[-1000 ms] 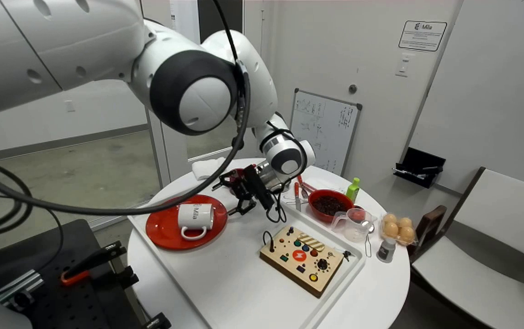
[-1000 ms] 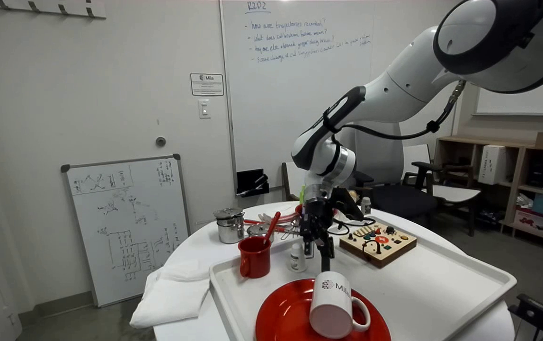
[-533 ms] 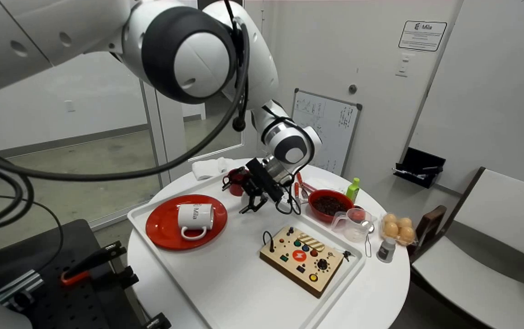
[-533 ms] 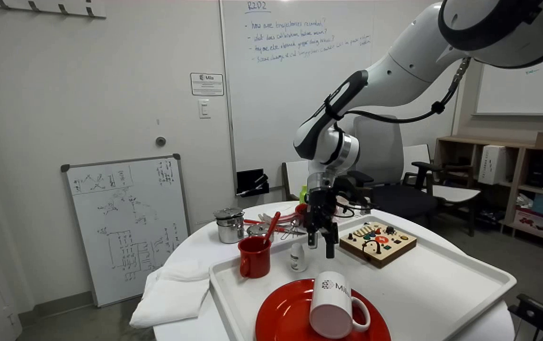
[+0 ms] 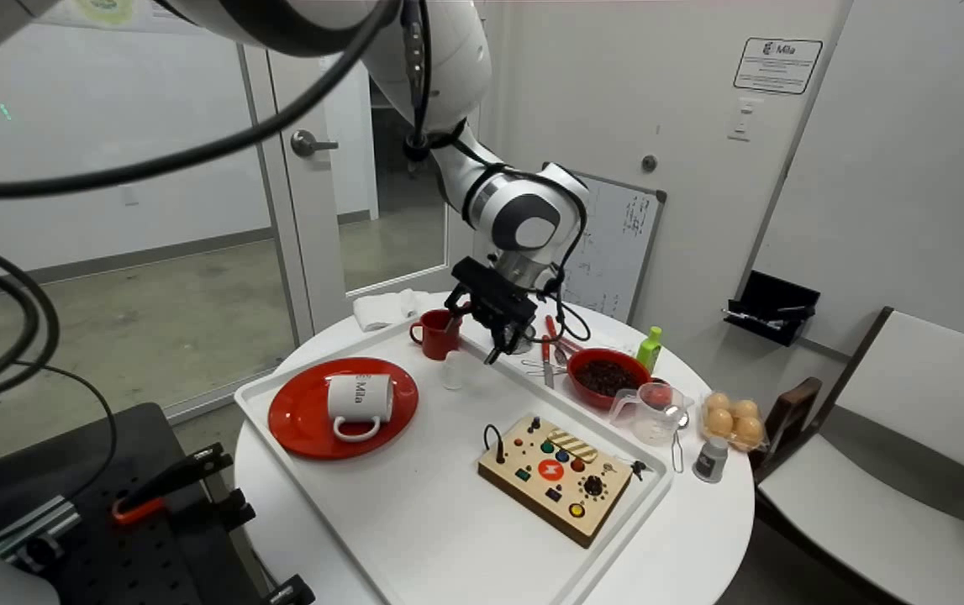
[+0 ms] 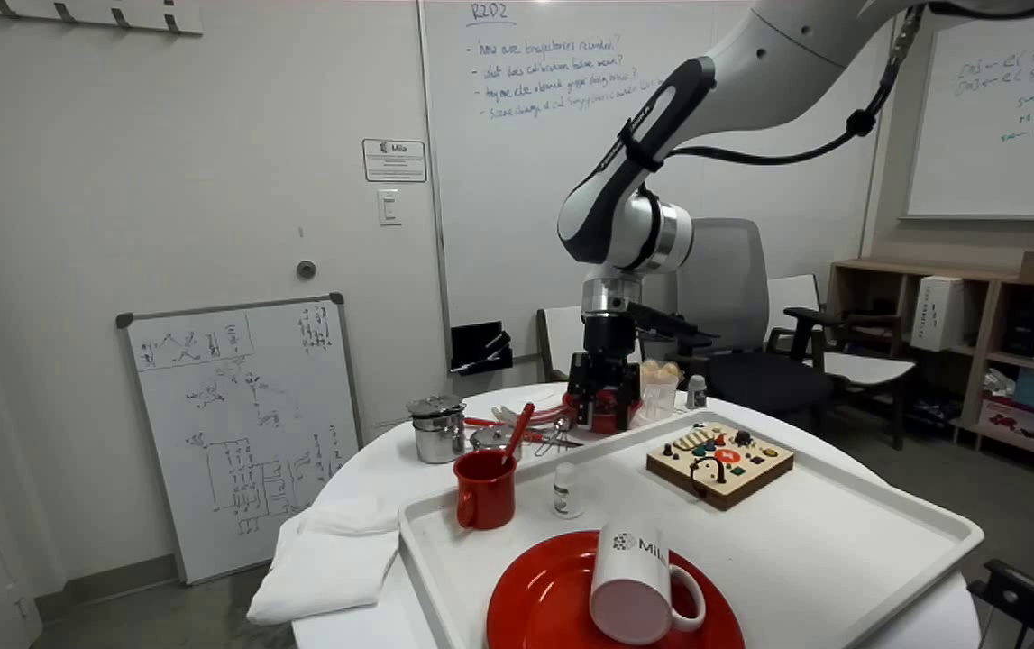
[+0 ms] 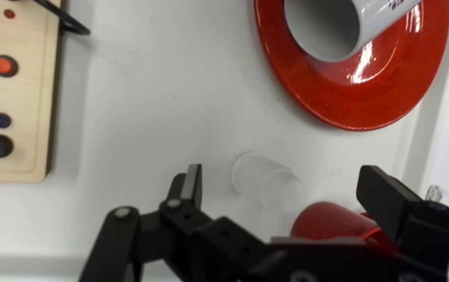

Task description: Put the mug on the plate

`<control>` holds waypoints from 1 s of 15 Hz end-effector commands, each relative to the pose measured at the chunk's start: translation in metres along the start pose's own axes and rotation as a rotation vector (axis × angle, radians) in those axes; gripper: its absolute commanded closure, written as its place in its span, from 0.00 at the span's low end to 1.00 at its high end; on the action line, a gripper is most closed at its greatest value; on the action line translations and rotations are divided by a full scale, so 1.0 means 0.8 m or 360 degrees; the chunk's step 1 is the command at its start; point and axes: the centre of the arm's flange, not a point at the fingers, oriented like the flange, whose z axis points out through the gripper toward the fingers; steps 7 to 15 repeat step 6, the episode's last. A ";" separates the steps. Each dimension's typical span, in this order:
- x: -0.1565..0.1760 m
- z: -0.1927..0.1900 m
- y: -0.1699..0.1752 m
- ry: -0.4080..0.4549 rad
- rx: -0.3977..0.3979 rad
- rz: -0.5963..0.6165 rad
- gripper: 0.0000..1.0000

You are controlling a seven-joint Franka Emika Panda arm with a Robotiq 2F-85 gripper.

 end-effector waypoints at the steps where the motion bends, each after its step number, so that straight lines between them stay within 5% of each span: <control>1: -0.029 -0.033 -0.030 0.0189 -0.0239 0.0102 0.00; 4: -0.031 -0.050 -0.035 0.0381 -0.0349 0.0238 0.00; 5: -0.002 -0.043 -0.022 0.0313 -0.0236 0.0147 0.00; 15: -0.003 -0.044 -0.024 0.0327 -0.0243 0.0157 0.00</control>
